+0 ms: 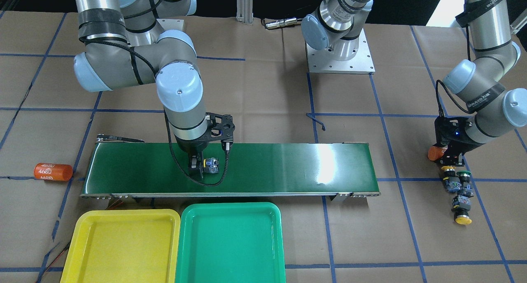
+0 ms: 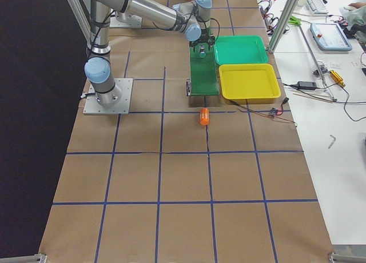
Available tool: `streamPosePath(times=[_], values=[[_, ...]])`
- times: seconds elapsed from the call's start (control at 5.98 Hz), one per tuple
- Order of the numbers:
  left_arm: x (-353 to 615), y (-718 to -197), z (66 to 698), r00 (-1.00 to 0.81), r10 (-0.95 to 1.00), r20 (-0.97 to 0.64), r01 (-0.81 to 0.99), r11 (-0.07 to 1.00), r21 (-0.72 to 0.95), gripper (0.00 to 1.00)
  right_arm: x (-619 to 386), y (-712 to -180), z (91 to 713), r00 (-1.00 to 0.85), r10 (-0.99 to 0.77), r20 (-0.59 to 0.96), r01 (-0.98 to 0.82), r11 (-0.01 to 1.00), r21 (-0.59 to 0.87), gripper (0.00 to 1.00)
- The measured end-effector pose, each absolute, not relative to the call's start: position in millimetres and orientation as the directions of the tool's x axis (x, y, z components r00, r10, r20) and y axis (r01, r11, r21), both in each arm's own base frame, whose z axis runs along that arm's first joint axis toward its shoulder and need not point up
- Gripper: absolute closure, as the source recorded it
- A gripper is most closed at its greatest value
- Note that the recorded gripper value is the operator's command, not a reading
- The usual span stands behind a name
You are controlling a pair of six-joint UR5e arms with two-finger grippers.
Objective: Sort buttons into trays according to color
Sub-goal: 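Lift the green button over the green tray while the left places the cylinder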
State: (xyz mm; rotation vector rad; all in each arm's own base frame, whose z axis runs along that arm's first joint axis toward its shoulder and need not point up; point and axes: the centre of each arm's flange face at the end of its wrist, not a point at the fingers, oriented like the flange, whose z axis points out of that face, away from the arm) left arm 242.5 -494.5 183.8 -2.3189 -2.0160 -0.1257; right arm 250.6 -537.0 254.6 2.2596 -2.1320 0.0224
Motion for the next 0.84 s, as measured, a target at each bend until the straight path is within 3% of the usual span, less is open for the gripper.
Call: streamPosePath(times=[0.33, 0.67, 0.84], values=[[222.4, -498.7, 214.4, 0.1, 0.991, 0.091, 0.995, -0.101, 0.014, 0.99, 215.1, -541.7, 247.4, 0.038, -0.999, 0.013, -0.999, -0.038, 0.024, 0.52], [140.2, -521.6, 269.5, 0.087, 0.992, 0.092, 0.996, -0.087, -0.006, 0.99, 205.1, -542.7, 249.8, 0.072, -0.997, 0.013, -0.996, -0.071, 0.055, 0.9], [82.2, -537.3, 288.6, 0.062, 0.994, 0.093, 0.998, -0.062, 0.0, 0.99, 194.7, -544.6, 254.8, 0.081, -0.996, 0.02, -0.994, -0.079, 0.081, 0.92]])
